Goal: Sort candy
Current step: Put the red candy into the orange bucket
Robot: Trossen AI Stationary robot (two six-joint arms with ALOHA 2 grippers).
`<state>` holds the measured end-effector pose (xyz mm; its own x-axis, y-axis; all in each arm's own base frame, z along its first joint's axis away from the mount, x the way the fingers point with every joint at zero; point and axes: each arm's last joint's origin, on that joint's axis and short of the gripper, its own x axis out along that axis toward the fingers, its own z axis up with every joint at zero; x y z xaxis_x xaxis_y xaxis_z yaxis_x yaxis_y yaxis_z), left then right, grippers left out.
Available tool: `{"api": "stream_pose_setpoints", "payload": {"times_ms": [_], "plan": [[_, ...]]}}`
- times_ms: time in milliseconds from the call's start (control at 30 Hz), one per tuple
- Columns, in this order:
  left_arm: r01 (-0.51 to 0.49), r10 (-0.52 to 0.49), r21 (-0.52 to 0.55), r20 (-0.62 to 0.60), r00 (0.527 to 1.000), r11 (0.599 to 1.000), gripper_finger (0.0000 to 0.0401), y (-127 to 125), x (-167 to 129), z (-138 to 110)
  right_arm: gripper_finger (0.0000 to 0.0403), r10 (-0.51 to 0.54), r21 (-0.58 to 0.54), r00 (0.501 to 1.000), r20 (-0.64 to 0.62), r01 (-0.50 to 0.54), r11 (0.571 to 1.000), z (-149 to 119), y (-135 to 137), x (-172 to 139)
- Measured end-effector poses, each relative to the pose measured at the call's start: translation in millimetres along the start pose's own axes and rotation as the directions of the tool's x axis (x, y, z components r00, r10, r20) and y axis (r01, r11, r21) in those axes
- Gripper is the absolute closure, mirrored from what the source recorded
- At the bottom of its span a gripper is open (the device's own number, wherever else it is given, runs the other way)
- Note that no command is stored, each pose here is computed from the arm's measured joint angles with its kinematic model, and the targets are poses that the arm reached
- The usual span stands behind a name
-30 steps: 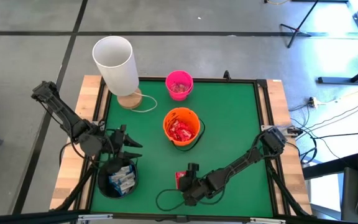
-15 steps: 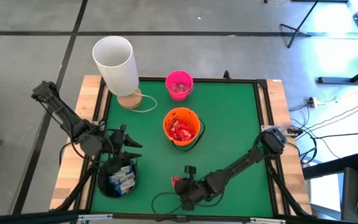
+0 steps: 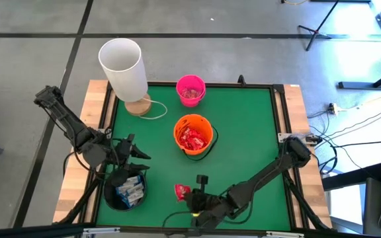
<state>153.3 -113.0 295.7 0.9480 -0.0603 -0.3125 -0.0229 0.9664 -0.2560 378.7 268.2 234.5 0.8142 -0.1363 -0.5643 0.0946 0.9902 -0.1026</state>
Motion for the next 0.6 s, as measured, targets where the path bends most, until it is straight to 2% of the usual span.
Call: {"api": "stream_pose_setpoints", "payload": {"times_ms": [133,233,433,600], "plan": [[0.001,-0.001,0.000,0.002,1.000,1.000,0.0234,-0.1,0.0,0.2,0.0379,0.003,0.076,0.998,0.069,-0.008,0.997,-18.0,-6.6,2.8],[0.002,-0.002,0.004,0.004,1.000,1.000,0.0234,-0.2,0.0,0.5,0.0389,-0.003,0.086,0.996,0.091,-0.004,0.996,-35.2,-16.8,1.1],[0.001,-0.001,0.018,0.009,1.000,1.000,0.0234,-0.3,0.0,0.9,0.0383,-0.069,0.168,0.965,0.254,0.027,0.985,-17.0,-63.3,-35.8],[-0.023,0.022,0.038,0.027,0.999,0.999,0.0234,0.2,0.0,1.8,0.0378,-0.130,0.186,0.944,0.302,0.075,0.980,-9.0,-111.3,-48.7]]}}
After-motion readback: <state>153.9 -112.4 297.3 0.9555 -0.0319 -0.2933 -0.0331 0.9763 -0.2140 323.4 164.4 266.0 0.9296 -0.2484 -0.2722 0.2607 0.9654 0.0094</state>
